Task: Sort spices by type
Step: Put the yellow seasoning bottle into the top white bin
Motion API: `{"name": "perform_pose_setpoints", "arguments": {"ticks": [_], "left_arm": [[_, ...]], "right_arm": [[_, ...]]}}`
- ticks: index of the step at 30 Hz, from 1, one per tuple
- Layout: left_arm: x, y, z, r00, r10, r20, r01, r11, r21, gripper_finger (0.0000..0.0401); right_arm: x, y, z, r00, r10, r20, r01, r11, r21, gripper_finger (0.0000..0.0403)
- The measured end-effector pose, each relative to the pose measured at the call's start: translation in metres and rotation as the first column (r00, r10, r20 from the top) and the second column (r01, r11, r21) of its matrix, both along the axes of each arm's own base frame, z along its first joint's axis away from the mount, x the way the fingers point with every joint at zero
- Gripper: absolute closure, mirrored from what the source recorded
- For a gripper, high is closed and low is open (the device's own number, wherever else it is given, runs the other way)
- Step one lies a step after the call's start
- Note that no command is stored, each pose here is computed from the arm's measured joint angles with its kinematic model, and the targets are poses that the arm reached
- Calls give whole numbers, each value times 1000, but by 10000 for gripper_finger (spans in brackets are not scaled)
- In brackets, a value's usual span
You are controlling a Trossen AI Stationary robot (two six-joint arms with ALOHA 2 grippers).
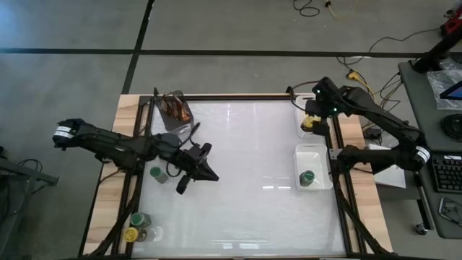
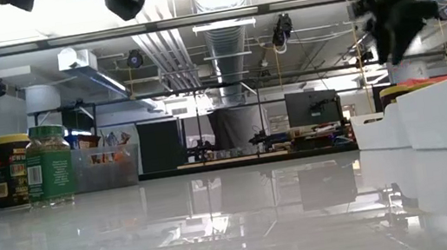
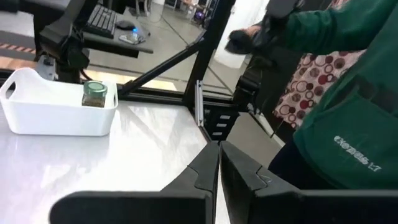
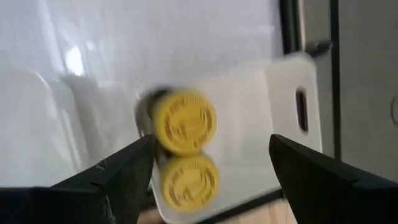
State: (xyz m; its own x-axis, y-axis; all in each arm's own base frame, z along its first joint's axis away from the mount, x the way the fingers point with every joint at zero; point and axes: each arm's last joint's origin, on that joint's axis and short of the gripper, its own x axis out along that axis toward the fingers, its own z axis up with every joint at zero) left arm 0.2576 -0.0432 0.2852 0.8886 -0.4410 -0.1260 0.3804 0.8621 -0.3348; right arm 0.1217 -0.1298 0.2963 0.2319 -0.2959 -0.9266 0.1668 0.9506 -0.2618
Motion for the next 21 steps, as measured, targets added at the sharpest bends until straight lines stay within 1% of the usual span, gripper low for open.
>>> {"name": "perform_pose_setpoints", "arguments": {"ticks": [3,4,6,8,10,11,13,16,18,21], "left_arm": [[11,-1,-3,1000,1,-24,-1,1000,2,401],[16,-2,-5,999,3,-46,-4,1000,-17,401],[23,-3,-8,992,4,-128,-18,994,-105,401],[31,-4,-7,976,-16,-215,-30,978,-208,401],[37,-4,-3,950,-52,-307,-34,962,-271,401],[39,-3,-1,938,-69,-341,-27,963,-268,401],[44,-4,4,913,-82,-399,-13,973,-231,401],[52,-5,16,876,-79,-475,-1,986,-166,401],[56,-5,22,830,-75,-553,-3,990,-139,401],[63,-7,28,739,-66,-671,-18,993,-118,401]], "right_arm": [[7,3,16,995,-3,103,2,1000,13,94],[10,5,20,992,-13,129,13,1000,7,93],[15,8,30,983,-31,181,33,999,-4,93],[20,13,39,974,-39,223,40,999,-2,97],[26,21,47,963,-46,265,44,999,12,103],[30,25,51,957,-47,285,43,999,21,106],[36,34,56,946,-52,320,45,999,28,112],[47,48,62,935,-52,352,52,999,9,118],[54,58,64,931,-51,361,57,998,-4,120],[66,72,67,932,-46,360,63,997,-36,121]]}}
